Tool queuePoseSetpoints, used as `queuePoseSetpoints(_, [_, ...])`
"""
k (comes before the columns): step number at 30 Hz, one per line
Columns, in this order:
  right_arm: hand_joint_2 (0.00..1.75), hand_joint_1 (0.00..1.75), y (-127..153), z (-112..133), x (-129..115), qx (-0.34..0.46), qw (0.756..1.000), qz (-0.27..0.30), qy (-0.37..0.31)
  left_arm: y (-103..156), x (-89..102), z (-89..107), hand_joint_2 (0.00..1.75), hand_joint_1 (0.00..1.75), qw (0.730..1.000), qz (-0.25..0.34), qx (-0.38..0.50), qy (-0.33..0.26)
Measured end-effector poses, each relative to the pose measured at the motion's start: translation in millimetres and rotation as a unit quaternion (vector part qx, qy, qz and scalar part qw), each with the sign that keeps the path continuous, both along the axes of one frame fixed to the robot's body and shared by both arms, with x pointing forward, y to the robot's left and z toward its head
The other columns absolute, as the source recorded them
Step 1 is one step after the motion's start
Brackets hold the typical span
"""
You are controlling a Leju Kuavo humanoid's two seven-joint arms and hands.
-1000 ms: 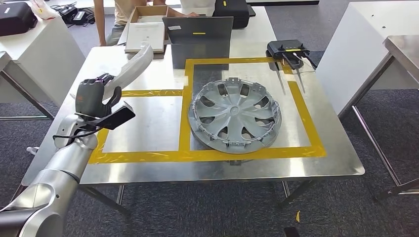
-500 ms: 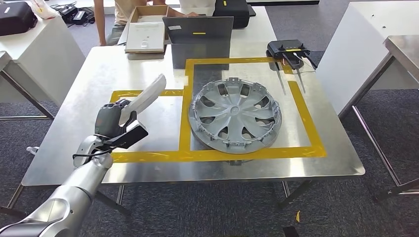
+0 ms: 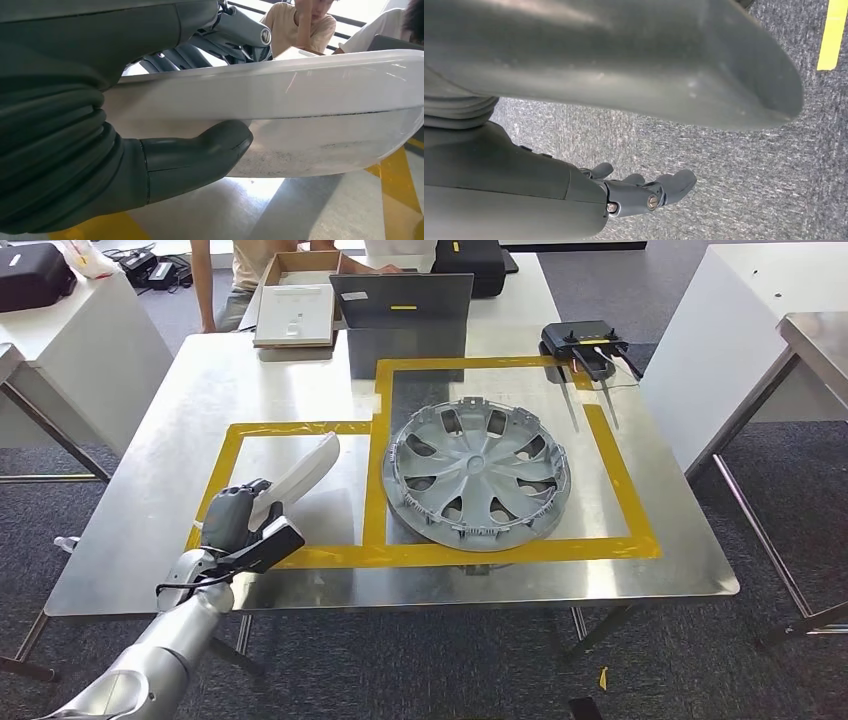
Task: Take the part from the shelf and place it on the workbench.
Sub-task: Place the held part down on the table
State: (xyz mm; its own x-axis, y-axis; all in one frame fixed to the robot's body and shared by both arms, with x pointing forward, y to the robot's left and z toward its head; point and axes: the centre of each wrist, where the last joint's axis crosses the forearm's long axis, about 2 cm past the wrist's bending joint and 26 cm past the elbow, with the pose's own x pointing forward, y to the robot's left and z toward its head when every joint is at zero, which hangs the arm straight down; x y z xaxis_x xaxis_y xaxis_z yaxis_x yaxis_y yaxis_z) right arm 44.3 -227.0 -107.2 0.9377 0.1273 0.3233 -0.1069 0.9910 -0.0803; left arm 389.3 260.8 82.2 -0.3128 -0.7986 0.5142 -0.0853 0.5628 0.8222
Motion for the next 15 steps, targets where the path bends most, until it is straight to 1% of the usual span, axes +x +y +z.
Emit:
queuePoseSetpoints(1, [0.00,0.00,0.0,0.0,0.0,0.000,1.000,0.000,0.000,0.0,-0.7,-0.8,1.75,1.75,1.000,0.000,0.001,0.001])
queuePoseSetpoints(4, [0.00,0.00,0.0,0.0,0.0,0.000,1.000,0.000,0.000,-0.3,-2.7,-3.2,1.75,0.44,1.000,0.000,0.003,0.003])
queuePoseSetpoints(5, [0.00,0.00,0.0,0.0,0.0,0.000,1.000,0.001,0.000,-0.3,-3.0,-3.6,1.31,0.00,1.000,-0.001,0.004,0.003])
queuePoseSetpoints(8, [0.00,0.00,0.0,0.0,0.0,0.000,1.000,0.001,0.002,-0.3,-3.3,-3.7,0.00,0.00,1.000,0.000,0.004,-0.002])
queuePoseSetpoints(15, [0.00,0.00,0.1,0.0,0.0,0.000,1.000,0.000,0.007,0.2,-2.0,-0.9,0.00,0.00,0.999,-0.003,0.000,-0.035])
